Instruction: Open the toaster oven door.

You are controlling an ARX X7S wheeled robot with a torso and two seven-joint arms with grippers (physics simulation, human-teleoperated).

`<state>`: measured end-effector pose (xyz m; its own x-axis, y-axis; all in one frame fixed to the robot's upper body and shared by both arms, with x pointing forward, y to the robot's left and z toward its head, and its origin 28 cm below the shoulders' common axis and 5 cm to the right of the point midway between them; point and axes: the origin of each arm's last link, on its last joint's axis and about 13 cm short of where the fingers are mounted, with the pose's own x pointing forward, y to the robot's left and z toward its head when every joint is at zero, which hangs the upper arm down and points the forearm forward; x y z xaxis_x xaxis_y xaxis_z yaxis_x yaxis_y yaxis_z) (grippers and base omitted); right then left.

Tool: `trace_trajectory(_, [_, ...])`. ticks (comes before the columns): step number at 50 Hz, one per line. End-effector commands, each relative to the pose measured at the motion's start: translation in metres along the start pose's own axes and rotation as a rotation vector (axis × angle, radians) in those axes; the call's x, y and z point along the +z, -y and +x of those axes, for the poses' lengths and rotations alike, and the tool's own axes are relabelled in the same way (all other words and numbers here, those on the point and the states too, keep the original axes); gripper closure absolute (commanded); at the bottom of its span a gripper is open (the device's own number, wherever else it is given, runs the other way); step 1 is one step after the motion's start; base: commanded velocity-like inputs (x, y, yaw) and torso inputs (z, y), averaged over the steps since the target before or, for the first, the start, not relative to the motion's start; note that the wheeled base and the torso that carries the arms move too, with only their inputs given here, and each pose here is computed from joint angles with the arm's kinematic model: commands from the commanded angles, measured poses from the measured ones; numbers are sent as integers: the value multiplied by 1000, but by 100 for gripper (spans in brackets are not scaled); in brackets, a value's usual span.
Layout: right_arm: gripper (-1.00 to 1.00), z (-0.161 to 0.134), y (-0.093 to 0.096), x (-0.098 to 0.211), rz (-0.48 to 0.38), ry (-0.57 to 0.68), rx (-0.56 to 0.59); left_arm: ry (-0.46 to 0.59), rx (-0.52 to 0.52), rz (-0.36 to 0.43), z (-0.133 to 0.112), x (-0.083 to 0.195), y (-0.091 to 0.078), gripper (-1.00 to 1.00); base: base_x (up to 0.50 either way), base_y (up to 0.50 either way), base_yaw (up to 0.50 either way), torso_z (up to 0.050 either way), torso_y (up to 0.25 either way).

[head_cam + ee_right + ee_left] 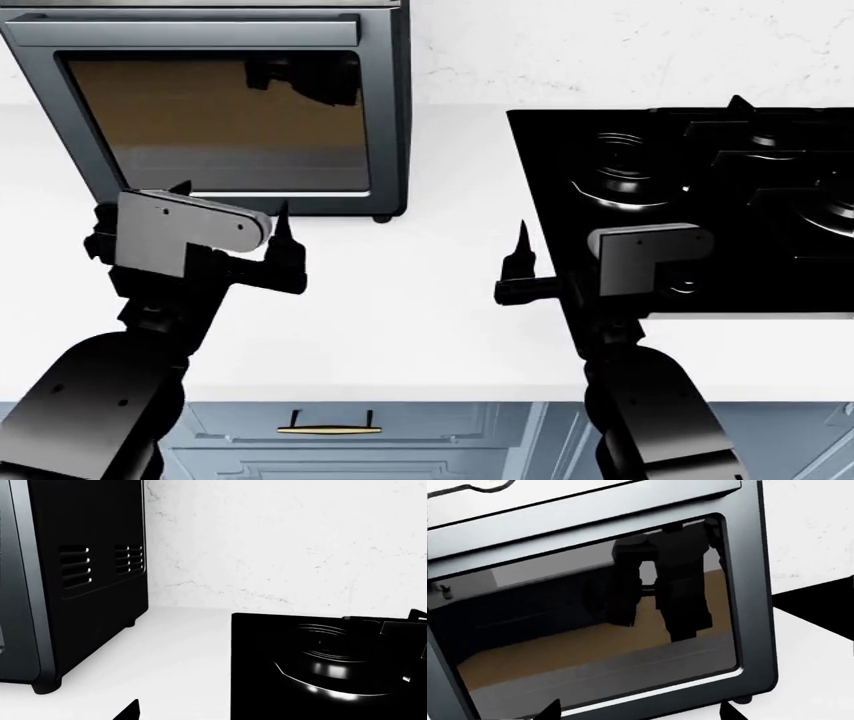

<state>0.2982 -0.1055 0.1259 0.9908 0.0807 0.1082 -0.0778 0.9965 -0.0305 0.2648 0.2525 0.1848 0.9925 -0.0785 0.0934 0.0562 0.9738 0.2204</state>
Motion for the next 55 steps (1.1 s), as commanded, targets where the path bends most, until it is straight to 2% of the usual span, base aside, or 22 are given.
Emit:
trace_trajectory(1, [-100,-2,0,-2,17,1,4,25,-28,392,8,29,-25,-100,0,0,0,0,0])
trace_trajectory(4, [-100,-1,-1,-3,21,2,8,22,-52,549,11,44,-34,-100,0,0,0,0,0])
trace_trajectory(10, [-100,-2,-2,-4,27,0,13,6,-93,769,15,59,-48,-100,0,0,0,0,0])
trace_trajectory(13, [-100,-1,-3,-5,30,-1,16,10,-97,893,18,75,-58,-100,0,0,0,0,0])
trace_trajectory(17, [-100,0,-3,-5,33,-2,21,17,-95,997,24,95,-66,-100,0,0,0,0,0])
trace_trajectory(22, [-100,0,-3,-6,37,-2,23,18,-98,1100,32,106,-71,-100,0,0,0,0,0])
trace_trajectory(32, [-100,1,-4,-10,49,-6,27,-3,-134,1227,48,122,-74,-100,0,0,0,0,0])
trace_trajectory(55, [-100,4,-4,-12,59,-8,33,-10,-161,1402,89,135,-67,-100,0,0,0,0,0])
